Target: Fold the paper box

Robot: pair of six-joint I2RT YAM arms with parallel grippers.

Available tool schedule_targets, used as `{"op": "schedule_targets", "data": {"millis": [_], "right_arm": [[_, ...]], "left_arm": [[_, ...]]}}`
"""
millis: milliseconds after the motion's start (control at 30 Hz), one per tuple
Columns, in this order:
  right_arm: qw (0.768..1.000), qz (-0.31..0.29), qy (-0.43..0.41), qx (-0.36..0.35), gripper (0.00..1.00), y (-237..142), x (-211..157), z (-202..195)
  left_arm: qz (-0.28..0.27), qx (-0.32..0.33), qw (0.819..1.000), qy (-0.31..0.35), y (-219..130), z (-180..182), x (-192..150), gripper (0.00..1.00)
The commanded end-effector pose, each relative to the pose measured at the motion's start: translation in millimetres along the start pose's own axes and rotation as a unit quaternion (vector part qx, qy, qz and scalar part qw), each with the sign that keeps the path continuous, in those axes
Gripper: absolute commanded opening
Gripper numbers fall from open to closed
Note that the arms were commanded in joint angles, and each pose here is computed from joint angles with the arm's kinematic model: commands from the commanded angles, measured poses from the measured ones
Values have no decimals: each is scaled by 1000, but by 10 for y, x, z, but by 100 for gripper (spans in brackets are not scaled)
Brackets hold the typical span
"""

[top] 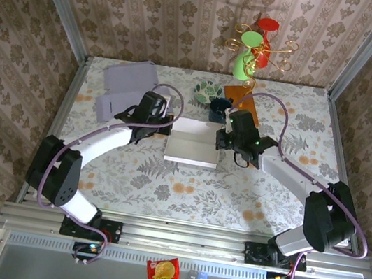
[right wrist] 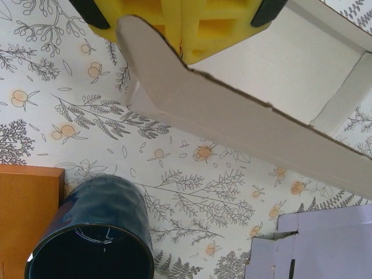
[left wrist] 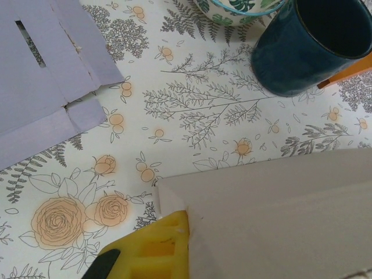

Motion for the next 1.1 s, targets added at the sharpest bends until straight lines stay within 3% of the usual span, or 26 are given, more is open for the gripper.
{"op": "schedule_targets", "data": {"millis": [0,300,500,767,933,1067], "right_arm": [[999,-28,-24,1,0,-44,59,81],[999,-26,-23,-16,0,-46,126,69],[999,-25,-26,-17,0,-38,162,70],[1000,4,-18,-13,0,-3,-137,63],[1000,17,-7,-22,5,-58,-189,37],[999,33,28,-32,21,-175,-162,10]], "left_arm": [[0,-47,999,-18,-61,-212,-42,6],[31,-17,993,-111,-74,-247,29,5],[43,-6,994,-101,-21,-194,-48,5],[39,-13,996,-85,20,-97,-333,5],[42,-3,997,-67,6,-81,-445,5],[37,14,998,-53,-35,-67,-470,5]]}}
Point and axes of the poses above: each hand's point on the last joint's axis, 136 mm out from that joint toward the fingers, its own y axis out along the fingers, its own z axis along the line the jaws close on, x = y × z, the point moved 2 cm from there along -y, back along the fingers, and after that the axes turned 12 degrees about -y, right-handed, at the moved point
